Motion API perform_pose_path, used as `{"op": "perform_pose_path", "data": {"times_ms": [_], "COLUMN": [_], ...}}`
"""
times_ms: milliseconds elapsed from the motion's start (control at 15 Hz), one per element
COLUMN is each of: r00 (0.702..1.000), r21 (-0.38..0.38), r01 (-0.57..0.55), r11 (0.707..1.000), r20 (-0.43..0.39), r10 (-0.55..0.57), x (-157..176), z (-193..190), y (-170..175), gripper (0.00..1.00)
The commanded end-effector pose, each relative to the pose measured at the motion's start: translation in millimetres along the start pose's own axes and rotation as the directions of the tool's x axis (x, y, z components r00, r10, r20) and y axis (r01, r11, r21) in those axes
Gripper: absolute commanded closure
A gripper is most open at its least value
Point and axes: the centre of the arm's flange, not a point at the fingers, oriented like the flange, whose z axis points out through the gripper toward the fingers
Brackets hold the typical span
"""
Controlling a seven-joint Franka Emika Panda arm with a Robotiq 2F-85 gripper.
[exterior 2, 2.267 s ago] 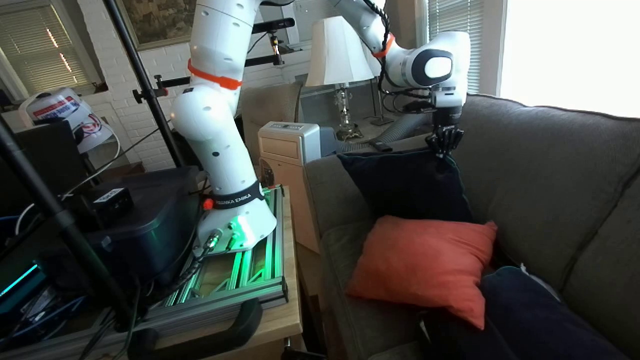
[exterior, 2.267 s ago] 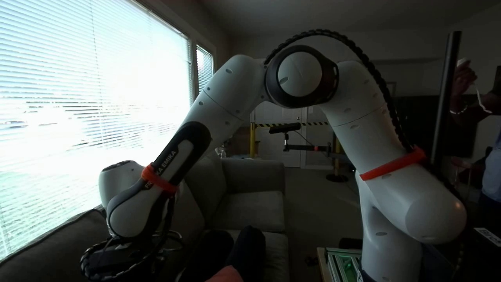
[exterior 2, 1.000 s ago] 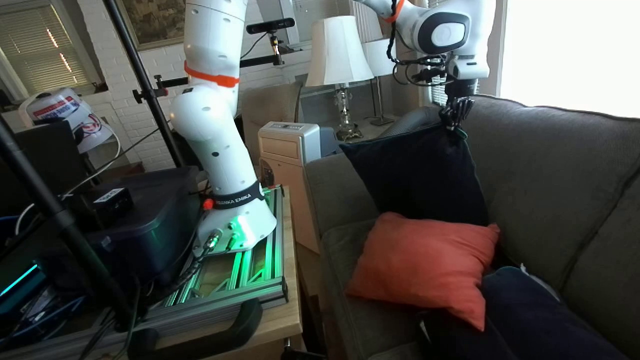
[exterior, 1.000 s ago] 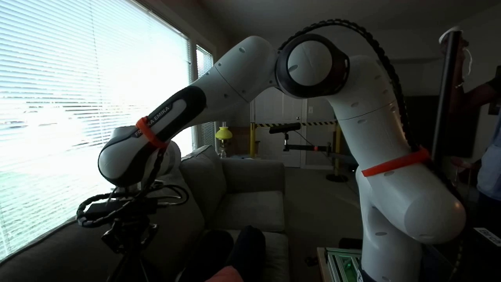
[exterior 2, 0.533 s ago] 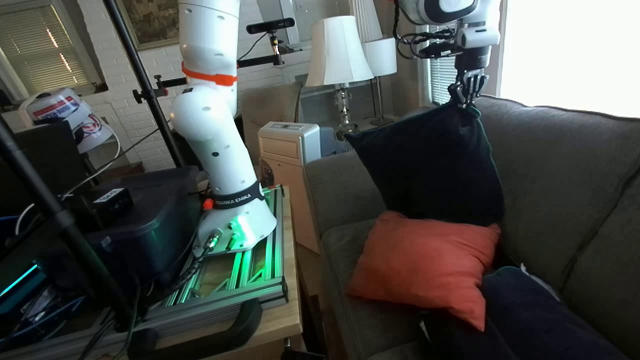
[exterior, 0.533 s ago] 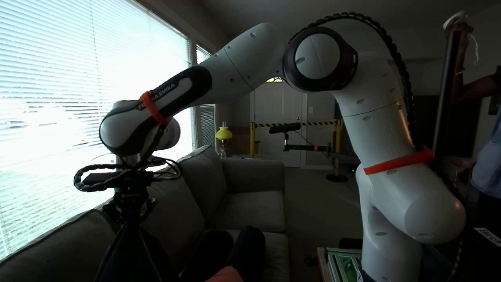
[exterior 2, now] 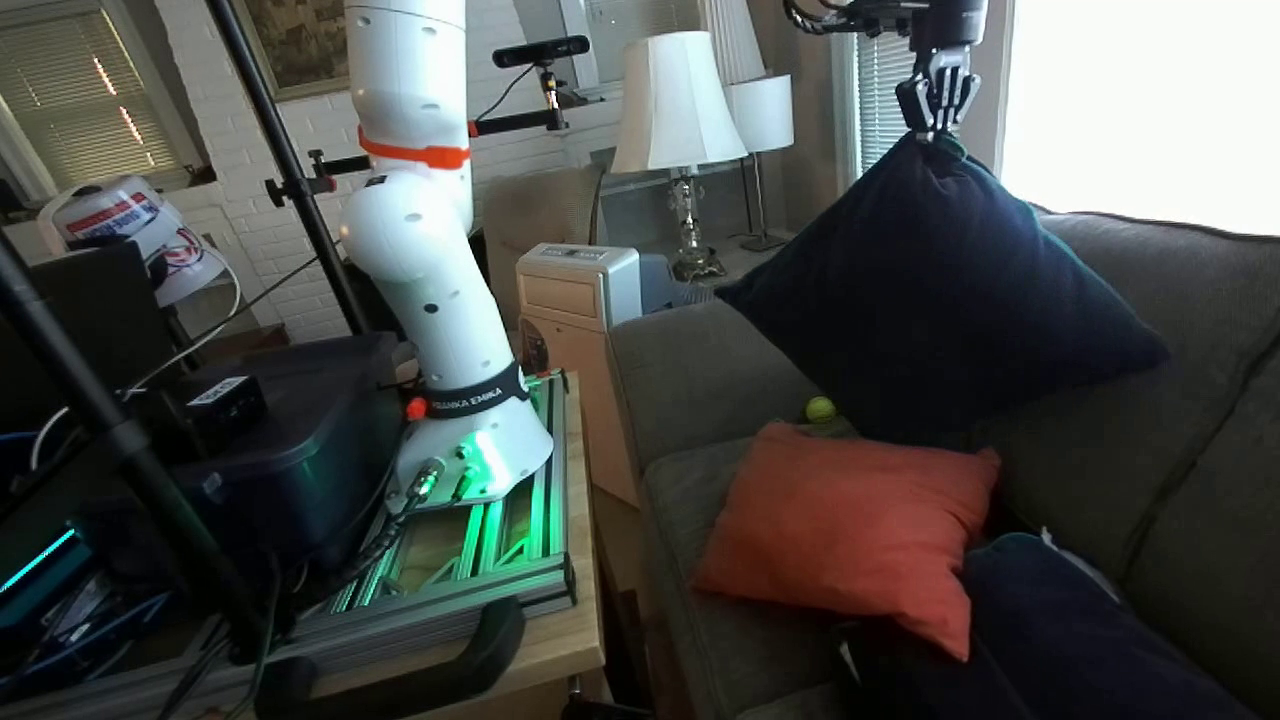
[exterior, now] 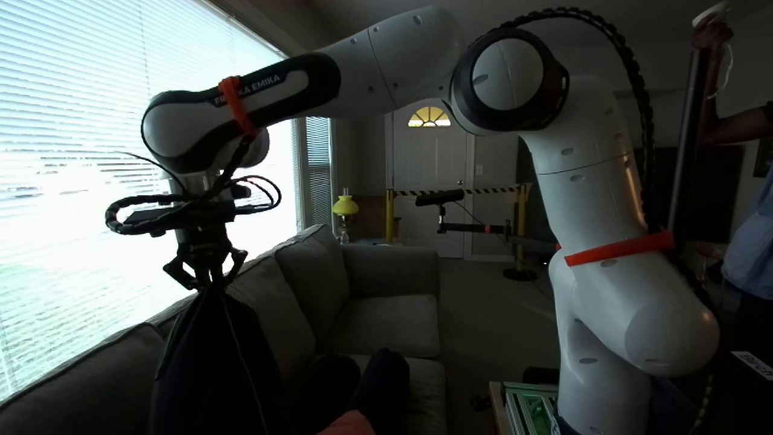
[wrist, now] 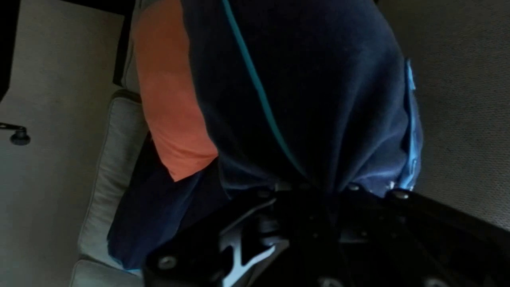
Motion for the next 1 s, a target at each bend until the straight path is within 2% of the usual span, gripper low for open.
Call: {"op": "perform_pose_path", "data": {"times_ms": [0, 467, 733, 933], "r00": [0.999, 0.992, 0.986, 0.985], "r21": [-0.08, -0.208, -0.241, -0.23], "r01": [-0.002, 0.006, -0.044, -0.081], "r11": [0.997, 0.978, 0.97, 0.97], "r20": [-0.053, -0.122, -0.165, -0.165], "r10": [-0.003, -0.032, 0.004, 0.043], "x": [2, 6, 8, 5], "z": [-39, -67, -92, -107], "y": [3, 32, 54, 68], "gripper": [0.98, 0.98, 0.98, 0.98]}}
